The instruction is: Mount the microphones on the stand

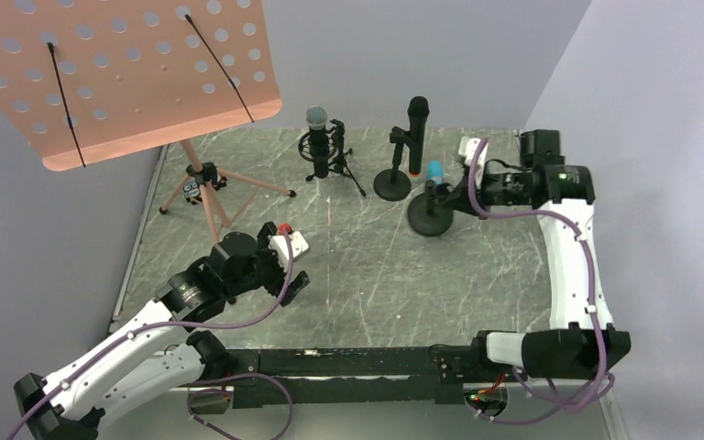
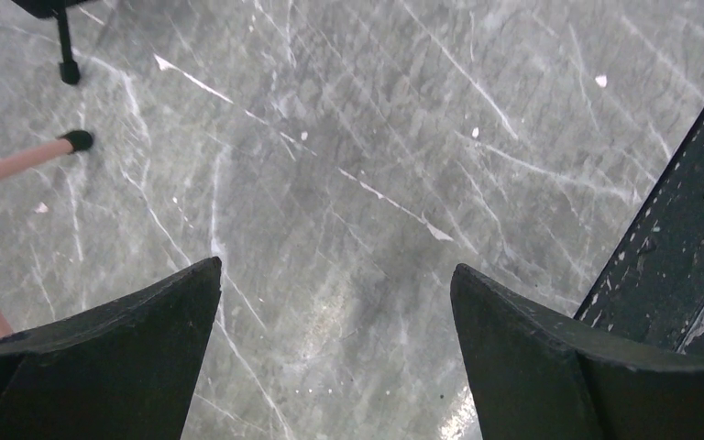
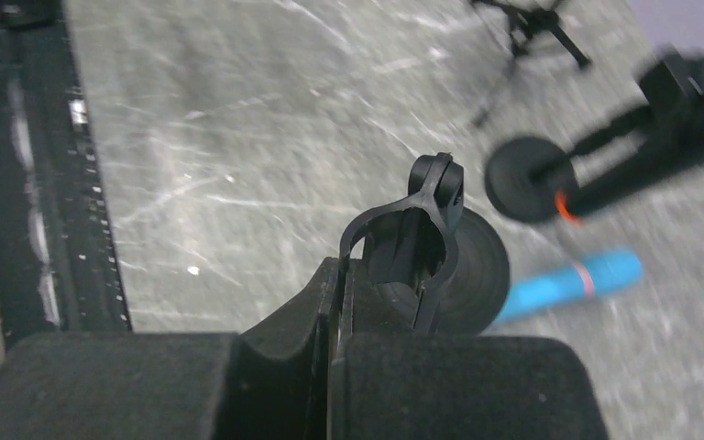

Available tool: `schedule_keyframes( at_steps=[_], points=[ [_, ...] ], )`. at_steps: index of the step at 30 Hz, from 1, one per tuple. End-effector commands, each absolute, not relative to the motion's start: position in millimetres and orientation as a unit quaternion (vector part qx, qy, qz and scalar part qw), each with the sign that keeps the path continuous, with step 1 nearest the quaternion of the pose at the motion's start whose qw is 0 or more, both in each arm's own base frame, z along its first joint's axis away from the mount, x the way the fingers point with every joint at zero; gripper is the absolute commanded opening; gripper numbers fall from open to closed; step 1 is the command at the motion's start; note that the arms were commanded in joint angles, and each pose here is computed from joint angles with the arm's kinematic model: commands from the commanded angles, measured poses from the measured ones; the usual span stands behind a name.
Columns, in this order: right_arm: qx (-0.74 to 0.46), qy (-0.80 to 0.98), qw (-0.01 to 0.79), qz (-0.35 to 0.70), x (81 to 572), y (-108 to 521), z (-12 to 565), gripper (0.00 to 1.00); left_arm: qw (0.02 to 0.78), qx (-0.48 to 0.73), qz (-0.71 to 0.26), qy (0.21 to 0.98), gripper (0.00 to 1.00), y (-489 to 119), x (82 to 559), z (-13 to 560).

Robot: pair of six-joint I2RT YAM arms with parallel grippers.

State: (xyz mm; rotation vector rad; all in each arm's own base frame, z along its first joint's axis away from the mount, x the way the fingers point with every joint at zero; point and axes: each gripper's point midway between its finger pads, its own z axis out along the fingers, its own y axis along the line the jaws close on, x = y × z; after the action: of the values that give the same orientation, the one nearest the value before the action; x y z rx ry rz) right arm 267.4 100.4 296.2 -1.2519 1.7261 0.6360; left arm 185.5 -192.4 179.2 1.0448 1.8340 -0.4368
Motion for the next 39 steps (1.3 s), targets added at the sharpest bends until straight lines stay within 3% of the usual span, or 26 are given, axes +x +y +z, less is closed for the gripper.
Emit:
schedule_keyframes(
  at_steps=[1,9,17,22,26,32,36,39],
  points=[
    [-0.555,0.600,0.479,0.319,254,163,319,0.00,0.528,0.412,-0.189,0.719,0.99,-195,191,205],
    [-0.625,0.557,0.398,0.375,246,248,270,0.00,0.581,0.401,-0.203,0.679,0.99,-191,185,226],
    [-0.653,0.539,0.358,0.394,221,267,248,0.02,0.587,0.404,-0.203,0.672,0.99,-192,185,227],
    [-0.661,0.548,0.346,0.379,209,255,236,0.28,0.576,0.413,-0.207,0.674,0.99,-195,184,223],
    [-0.654,0.560,0.362,0.358,206,241,238,0.40,0.577,0.417,-0.210,0.671,0.99,-197,183,222],
    [-0.595,0.579,0.436,0.348,220,201,275,0.50,0.579,0.415,-0.214,0.668,0.99,-197,182,225],
    [-0.505,0.634,0.486,0.326,246,169,283,0.70,0.586,0.411,-0.218,0.664,0.99,-197,182,229],
    [-0.368,0.701,0.534,0.296,298,140,270,0.89,0.588,0.409,-0.218,0.663,0.99,-197,182,230]
  ],
)
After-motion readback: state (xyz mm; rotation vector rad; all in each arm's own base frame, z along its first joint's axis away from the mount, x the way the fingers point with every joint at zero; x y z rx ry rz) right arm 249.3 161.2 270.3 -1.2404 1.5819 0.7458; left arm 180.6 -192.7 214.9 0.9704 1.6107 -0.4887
